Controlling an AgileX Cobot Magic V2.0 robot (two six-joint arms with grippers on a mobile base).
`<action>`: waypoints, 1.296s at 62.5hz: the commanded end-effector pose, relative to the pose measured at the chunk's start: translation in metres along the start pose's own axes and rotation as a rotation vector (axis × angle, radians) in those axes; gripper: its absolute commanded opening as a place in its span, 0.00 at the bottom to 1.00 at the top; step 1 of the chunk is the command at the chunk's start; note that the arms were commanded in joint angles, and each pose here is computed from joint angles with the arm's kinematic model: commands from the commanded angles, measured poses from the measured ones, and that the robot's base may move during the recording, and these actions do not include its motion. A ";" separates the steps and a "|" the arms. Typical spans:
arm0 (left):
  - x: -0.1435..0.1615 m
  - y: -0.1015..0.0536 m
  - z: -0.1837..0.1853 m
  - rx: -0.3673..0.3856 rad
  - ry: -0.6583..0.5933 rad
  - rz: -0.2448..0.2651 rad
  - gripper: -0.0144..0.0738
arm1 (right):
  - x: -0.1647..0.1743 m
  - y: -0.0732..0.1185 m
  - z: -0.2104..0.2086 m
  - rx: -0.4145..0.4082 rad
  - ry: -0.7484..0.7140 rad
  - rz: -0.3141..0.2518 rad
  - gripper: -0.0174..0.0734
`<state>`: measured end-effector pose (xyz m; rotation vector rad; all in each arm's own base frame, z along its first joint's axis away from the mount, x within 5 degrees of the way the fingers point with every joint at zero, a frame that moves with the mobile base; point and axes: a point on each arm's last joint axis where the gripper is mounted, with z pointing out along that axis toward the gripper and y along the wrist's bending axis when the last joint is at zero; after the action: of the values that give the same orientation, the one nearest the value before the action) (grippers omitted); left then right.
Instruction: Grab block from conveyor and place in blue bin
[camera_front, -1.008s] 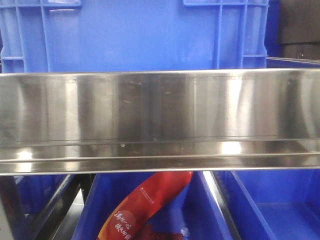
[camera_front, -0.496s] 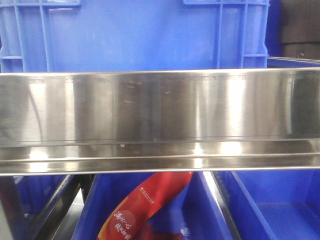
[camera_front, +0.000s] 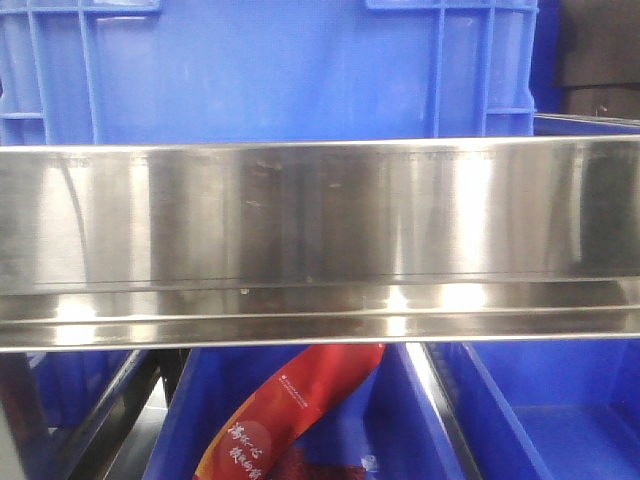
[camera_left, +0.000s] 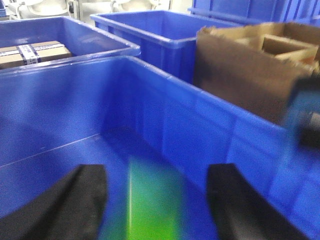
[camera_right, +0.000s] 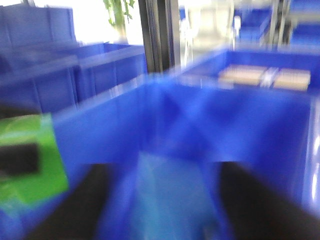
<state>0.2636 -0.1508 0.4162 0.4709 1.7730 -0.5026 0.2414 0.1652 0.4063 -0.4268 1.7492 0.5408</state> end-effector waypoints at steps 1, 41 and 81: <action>-0.004 -0.003 -0.002 0.010 -0.018 -0.011 0.60 | -0.002 -0.001 0.000 0.006 -0.007 -0.010 0.82; -0.023 -0.008 -0.038 0.021 -0.099 -0.006 0.04 | -0.030 0.000 -0.048 0.009 -0.037 -0.021 0.01; 0.111 -0.003 -0.151 -0.086 -0.226 -0.017 0.04 | 0.080 -0.041 -0.164 0.275 -0.141 -0.041 0.01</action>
<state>0.1301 -0.0731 0.3618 0.3566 1.6121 -0.4804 0.1275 0.0439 0.3696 -0.2334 1.7075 0.2949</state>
